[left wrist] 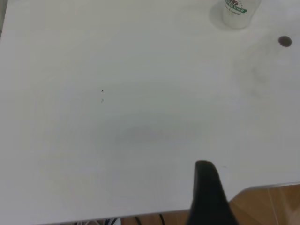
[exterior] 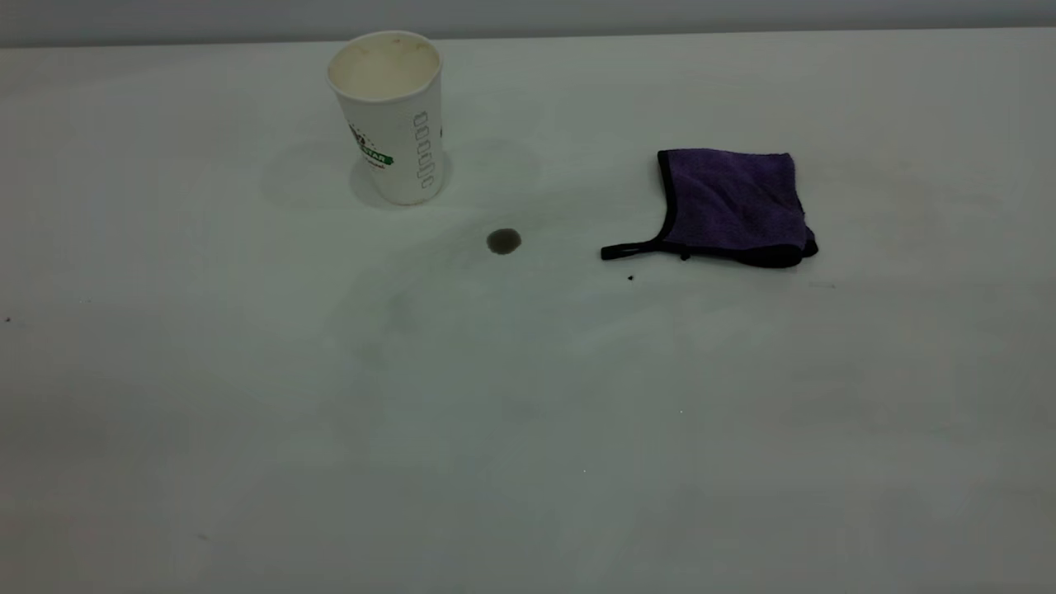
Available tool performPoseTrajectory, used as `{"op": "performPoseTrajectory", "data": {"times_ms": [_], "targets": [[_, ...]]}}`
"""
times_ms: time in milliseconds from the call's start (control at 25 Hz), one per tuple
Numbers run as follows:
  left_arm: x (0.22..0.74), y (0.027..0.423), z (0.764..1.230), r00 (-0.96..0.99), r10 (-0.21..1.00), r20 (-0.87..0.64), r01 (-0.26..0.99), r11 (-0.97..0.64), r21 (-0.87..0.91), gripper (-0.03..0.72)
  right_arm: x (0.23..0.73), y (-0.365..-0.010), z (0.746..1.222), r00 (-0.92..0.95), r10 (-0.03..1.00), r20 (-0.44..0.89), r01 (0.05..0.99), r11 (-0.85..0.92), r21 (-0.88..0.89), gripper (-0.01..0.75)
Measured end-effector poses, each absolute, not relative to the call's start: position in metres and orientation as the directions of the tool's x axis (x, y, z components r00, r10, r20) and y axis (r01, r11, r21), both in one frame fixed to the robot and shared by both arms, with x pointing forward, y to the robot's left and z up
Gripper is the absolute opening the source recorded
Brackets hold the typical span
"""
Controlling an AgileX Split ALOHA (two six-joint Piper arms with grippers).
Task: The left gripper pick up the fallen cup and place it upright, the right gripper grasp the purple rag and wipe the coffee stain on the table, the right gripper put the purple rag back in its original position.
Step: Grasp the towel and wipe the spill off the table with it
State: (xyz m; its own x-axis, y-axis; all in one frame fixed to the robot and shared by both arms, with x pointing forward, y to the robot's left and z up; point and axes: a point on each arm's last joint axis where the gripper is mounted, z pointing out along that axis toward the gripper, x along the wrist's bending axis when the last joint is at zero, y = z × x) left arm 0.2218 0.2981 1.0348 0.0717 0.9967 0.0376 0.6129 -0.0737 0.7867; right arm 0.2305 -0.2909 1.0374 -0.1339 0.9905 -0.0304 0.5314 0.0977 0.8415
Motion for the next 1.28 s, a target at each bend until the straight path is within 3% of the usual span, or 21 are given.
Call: {"op": "performPoseTrajectory", "data": {"times_ms": [440,600,800,920,1080,1280], "targets": [[0.222,0.298,1.035,0.072,0.997,0.038,0.613,-0.074,0.787,0.542,0.230,-0.291,1.040,-0.133,0.990,-0.038,0.519,0.102,0.849,0.588],[0.222,0.298,1.035,0.072,0.997,0.038,0.613,-0.074,0.787,0.542,0.245,-0.293,1.069,-0.124,0.991,-0.047,0.552,0.109,0.826,0.589],[0.222,0.298,1.035,0.072,0.997,0.038,0.613,-0.074,0.787,0.542,0.318,-0.296,1.098,-0.100,0.994,-0.051,0.727,0.109,0.678,0.593],[0.222,0.298,1.035,0.072,0.997,0.038,0.613,-0.074,0.787,0.542,0.374,-0.293,1.097,-0.103,0.994,-0.024,0.777,0.096,0.622,0.594],[0.222,0.298,1.035,0.072,0.997,0.038,0.613,-0.074,0.787,0.542,0.441,-0.289,1.072,-0.139,0.990,0.001,0.808,0.113,0.578,0.616],[0.222,0.298,1.035,0.072,0.997,0.038,0.613,-0.074,0.787,0.542,0.498,-0.283,1.024,-0.202,0.979,0.031,0.817,0.151,0.556,0.713]]}}
